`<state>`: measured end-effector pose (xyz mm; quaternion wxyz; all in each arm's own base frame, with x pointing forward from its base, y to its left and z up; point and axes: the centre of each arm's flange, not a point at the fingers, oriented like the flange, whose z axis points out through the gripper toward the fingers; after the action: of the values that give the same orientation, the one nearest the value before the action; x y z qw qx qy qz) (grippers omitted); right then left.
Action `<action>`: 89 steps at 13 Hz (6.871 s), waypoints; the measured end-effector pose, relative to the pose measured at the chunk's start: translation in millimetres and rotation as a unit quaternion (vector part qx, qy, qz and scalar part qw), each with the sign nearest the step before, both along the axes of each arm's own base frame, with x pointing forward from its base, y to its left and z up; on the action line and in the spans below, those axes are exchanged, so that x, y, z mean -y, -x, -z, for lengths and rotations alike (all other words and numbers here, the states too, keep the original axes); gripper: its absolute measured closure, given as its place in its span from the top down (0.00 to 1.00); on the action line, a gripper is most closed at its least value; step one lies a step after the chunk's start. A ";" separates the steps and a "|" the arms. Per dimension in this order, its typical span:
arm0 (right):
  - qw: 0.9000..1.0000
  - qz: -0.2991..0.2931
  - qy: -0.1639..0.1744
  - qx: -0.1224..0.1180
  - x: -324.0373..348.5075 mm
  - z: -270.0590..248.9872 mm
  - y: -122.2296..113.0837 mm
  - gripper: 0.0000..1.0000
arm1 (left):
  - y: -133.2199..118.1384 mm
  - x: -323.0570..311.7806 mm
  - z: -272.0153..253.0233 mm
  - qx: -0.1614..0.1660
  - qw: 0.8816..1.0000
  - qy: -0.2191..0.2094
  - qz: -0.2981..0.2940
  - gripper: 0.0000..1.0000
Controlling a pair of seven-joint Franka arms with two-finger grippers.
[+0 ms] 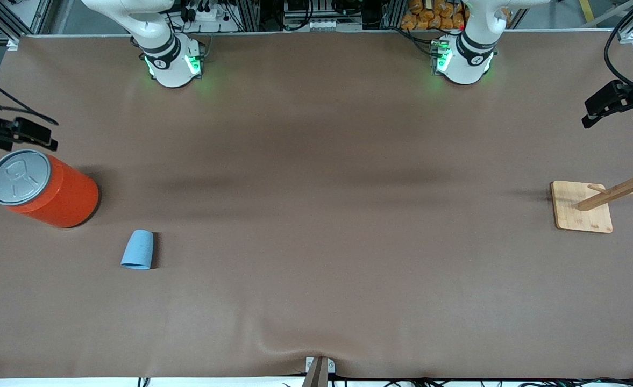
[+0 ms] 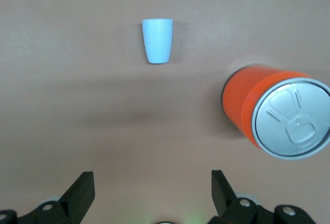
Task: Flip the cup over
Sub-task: 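Reach the right gripper toward the light blue cup lying on its side, then close the right gripper around the blue cup's body, then lift the blue cup and carry it to the table center, then lower the blue cup onto its side and open the right gripper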
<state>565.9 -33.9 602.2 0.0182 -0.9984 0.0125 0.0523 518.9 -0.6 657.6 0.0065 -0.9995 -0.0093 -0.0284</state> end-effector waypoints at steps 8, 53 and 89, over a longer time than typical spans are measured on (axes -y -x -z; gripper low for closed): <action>0.999 -0.022 0.003 -0.046 -25.7 82.3 -39.3 1.00 | 0.2 0.5 -1.2 0.001 1.000 0.000 0.000 1.00; 0.794 -0.586 0.051 0.154 -553.0 291.7 112.0 0.80 | -7.5 4.6 25.0 -0.041 0.999 0.021 0.000 1.00; 0.802 -0.569 0.108 0.148 -639.1 327.1 143.3 1.00 | -58.0 30.0 134.5 -0.143 0.981 0.130 -0.010 1.00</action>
<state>422.6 605.2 275.1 -0.1213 -0.8173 -0.5549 -0.0965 576.9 -30.6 523.1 -0.1215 -0.9855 -0.0223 0.1161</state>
